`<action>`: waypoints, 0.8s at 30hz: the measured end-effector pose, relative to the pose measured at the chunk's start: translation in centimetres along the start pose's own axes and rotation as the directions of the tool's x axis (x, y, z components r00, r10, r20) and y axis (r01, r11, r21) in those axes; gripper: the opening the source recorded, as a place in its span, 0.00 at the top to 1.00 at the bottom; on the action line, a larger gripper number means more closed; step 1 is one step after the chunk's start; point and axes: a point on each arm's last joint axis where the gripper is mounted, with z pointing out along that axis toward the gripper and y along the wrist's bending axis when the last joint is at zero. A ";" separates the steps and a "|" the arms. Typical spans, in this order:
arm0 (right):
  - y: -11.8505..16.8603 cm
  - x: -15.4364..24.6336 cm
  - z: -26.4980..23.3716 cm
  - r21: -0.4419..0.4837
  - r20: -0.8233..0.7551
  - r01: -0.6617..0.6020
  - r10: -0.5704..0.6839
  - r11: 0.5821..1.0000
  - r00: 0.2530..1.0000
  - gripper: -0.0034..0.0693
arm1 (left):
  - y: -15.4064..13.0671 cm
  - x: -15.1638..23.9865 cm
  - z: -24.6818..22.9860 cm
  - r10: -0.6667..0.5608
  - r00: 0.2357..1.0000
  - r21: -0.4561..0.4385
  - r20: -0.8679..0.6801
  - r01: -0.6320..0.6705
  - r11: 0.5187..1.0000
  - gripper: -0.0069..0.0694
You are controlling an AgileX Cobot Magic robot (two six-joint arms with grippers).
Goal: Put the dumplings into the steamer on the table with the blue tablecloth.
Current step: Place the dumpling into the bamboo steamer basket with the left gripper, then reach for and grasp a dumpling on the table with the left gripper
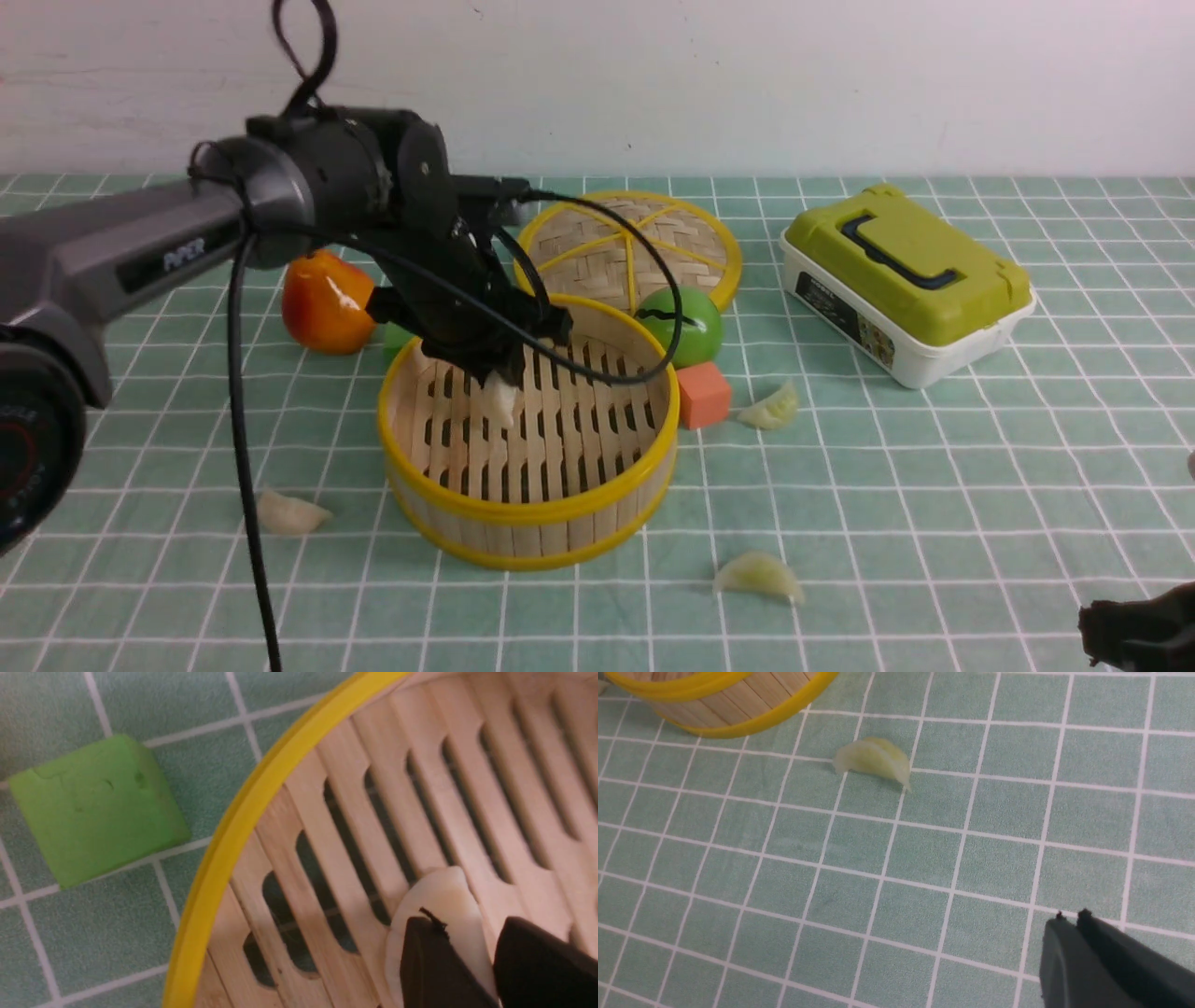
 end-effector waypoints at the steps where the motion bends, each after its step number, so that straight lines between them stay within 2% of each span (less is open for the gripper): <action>1: 0.0 0.0 0.0 -0.001 0.001 -0.003 0.003 1.000 1.000 0.91 | 0.0 0.0 0.1 -0.005 1.000 -0.002 0.001 0.005 1.000 0.68; 4: 0.0 0.2 0.1 -0.009 -0.001 -0.008 0.008 1.000 1.000 0.91 | -0.1 -0.2 -0.2 -0.030 0.999 -0.038 0.015 0.030 0.999 0.63; 7: 0.1 0.2 0.1 -0.018 0.003 -0.002 0.003 1.000 1.000 0.91 | 0.1 -0.7 -2.1 -0.069 0.998 -0.087 0.015 0.070 0.994 0.46; 9: 0.1 0.1 0.1 -0.020 0.005 0.004 -0.004 1.000 1.000 0.91 | 0.3 -1.0 -3.6 -0.057 0.998 -0.118 0.021 0.059 0.991 0.42; 11: 0.2 0.1 0.1 -0.024 0.008 0.006 -0.006 1.000 1.000 0.91 | 0.6 -1.1 -8.2 -0.042 0.998 -0.185 0.036 0.048 0.982 0.36; 14: 0.2 0.1 0.1 -0.025 0.009 0.007 -0.007 1.000 1.000 0.91 | 1.2 -0.7 -12.7 -0.068 0.995 -0.233 0.071 0.083 0.969 0.35; 16: 0.2 0.1 0.1 -0.026 0.010 0.008 -0.007 1.000 1.000 0.91 | 2.6 0.4 -15.5 -0.156 0.982 -0.245 0.107 0.178 0.953 0.36; 18: 0.2 0.1 0.1 -0.027 0.010 0.009 -0.009 1.000 1.000 0.91 | 4.8 2.4 -15.8 -0.280 0.954 -0.247 0.110 0.299 0.922 0.37; 21: 0.2 0.1 0.1 -0.032 0.012 0.002 -0.001 0.999 1.000 0.91 | 8.0 5.9 -13.2 -0.447 0.891 -0.245 0.085 0.453 0.857 0.39; 24: 0.2 0.1 0.1 -0.033 0.013 0.002 -0.002 0.999 1.000 0.91 | 9.6 9.8 -9.3 -0.593 0.804 -0.259 0.048 0.583 0.770 0.39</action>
